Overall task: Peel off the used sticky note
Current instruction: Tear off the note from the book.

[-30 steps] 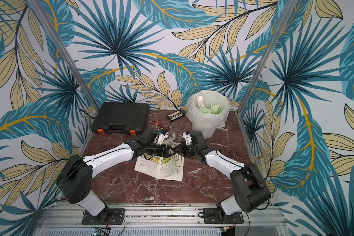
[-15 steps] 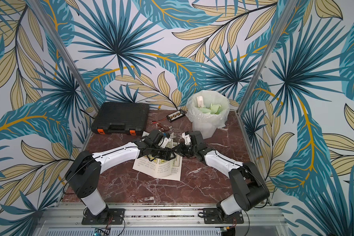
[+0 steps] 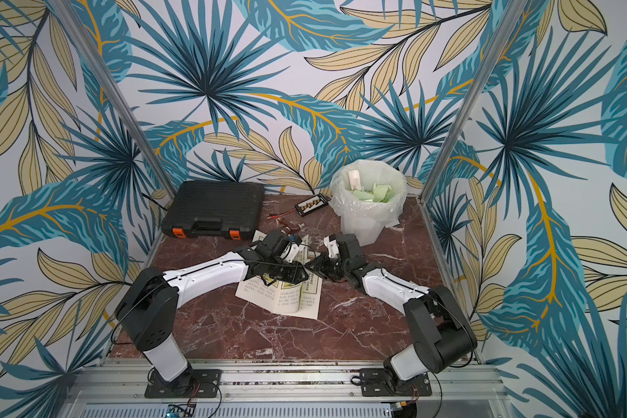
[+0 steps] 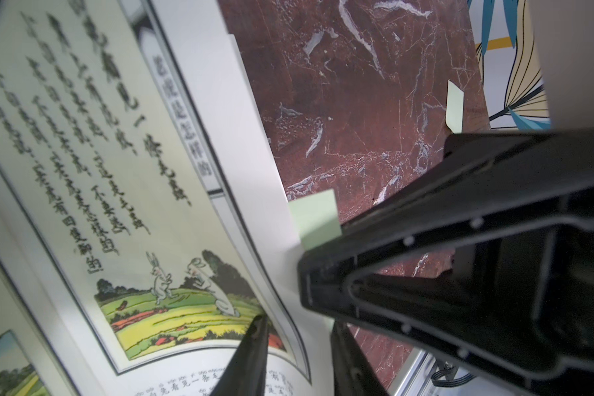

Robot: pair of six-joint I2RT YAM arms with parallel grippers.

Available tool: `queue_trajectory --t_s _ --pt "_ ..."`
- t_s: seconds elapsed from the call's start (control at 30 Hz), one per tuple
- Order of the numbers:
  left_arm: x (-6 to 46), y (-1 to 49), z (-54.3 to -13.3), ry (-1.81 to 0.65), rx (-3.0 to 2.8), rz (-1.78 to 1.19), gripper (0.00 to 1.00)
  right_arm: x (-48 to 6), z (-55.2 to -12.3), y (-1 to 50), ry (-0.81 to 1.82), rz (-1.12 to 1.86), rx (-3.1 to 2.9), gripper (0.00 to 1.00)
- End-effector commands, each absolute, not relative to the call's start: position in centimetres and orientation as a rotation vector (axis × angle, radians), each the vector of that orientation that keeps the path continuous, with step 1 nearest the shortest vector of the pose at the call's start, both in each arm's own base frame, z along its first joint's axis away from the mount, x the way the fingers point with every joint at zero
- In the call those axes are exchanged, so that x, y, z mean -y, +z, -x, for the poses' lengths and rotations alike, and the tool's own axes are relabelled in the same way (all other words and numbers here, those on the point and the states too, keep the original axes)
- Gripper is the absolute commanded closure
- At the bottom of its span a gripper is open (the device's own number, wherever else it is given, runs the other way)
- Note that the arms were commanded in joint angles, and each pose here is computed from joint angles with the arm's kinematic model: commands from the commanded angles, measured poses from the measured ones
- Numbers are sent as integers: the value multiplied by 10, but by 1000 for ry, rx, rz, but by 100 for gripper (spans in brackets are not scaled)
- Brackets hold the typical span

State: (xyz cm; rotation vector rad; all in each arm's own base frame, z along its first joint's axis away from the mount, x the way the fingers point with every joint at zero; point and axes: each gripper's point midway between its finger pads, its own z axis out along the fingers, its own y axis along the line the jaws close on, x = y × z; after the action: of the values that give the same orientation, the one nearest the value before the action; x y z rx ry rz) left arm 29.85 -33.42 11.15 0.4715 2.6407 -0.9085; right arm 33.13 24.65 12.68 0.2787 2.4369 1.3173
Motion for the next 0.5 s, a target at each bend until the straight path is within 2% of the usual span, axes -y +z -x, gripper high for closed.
queue_trajectory --t_s 0.0,0.23,0.47 --pt "328 119 -308 -903 -2606 -428 70 -246 -328 123 1340 -282 -2434 99" --pt "327 118 -308 -946 -2595 -413 73 -247 -330 122 1357 -283 -2429 92" --pt "327 115 -308 -962 -2593 -410 69 -246 -330 118 1351 -284 -2438 86"
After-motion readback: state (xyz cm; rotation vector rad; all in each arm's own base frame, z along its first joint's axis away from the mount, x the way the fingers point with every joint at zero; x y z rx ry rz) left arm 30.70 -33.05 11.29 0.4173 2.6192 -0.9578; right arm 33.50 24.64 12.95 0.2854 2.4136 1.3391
